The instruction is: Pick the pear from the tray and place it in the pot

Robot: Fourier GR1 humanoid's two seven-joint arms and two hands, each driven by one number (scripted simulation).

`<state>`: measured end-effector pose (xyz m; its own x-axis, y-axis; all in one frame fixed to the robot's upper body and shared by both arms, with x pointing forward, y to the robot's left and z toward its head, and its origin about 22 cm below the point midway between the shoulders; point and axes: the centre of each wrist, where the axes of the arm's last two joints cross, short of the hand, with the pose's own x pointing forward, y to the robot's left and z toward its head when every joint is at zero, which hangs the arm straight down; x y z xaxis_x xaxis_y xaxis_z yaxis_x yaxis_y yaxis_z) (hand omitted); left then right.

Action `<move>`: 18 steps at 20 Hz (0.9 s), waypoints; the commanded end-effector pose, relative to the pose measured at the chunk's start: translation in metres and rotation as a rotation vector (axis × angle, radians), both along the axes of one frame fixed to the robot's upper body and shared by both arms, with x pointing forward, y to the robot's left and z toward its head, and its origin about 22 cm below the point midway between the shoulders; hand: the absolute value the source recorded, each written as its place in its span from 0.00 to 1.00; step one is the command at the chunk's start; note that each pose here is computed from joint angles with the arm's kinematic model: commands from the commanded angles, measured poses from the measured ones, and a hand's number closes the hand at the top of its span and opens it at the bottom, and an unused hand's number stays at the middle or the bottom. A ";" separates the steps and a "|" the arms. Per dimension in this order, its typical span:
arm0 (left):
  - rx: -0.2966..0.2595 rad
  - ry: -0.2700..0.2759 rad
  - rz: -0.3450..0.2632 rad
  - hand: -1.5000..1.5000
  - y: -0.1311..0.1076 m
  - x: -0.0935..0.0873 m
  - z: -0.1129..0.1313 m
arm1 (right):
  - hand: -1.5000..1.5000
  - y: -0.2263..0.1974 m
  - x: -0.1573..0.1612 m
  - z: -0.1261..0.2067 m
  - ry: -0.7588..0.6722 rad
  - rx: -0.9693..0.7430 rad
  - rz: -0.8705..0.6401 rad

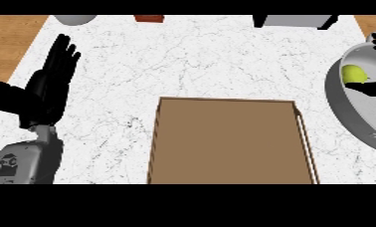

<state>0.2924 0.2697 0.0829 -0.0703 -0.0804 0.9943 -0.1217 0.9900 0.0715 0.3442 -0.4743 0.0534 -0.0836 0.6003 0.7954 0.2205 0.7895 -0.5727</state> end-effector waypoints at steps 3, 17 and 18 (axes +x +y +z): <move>0.008 0.011 0.003 0.50 0.000 -0.004 0.001 | 0.00 -0.036 -0.023 0.012 -0.109 0.242 0.003; -0.013 -0.002 0.012 0.50 0.001 0.001 0.013 | 0.00 -0.109 -0.093 0.050 -0.119 0.342 0.012; -0.003 -0.005 0.018 0.50 0.012 -0.004 0.004 | 0.00 -0.115 -0.101 0.051 -0.111 0.348 0.019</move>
<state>0.2899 0.2738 0.0887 -0.0708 -0.0757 0.9946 -0.1293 0.9894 0.0661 0.2666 -0.5729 0.1021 -0.1357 0.3281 0.9348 0.2995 0.9130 -0.2770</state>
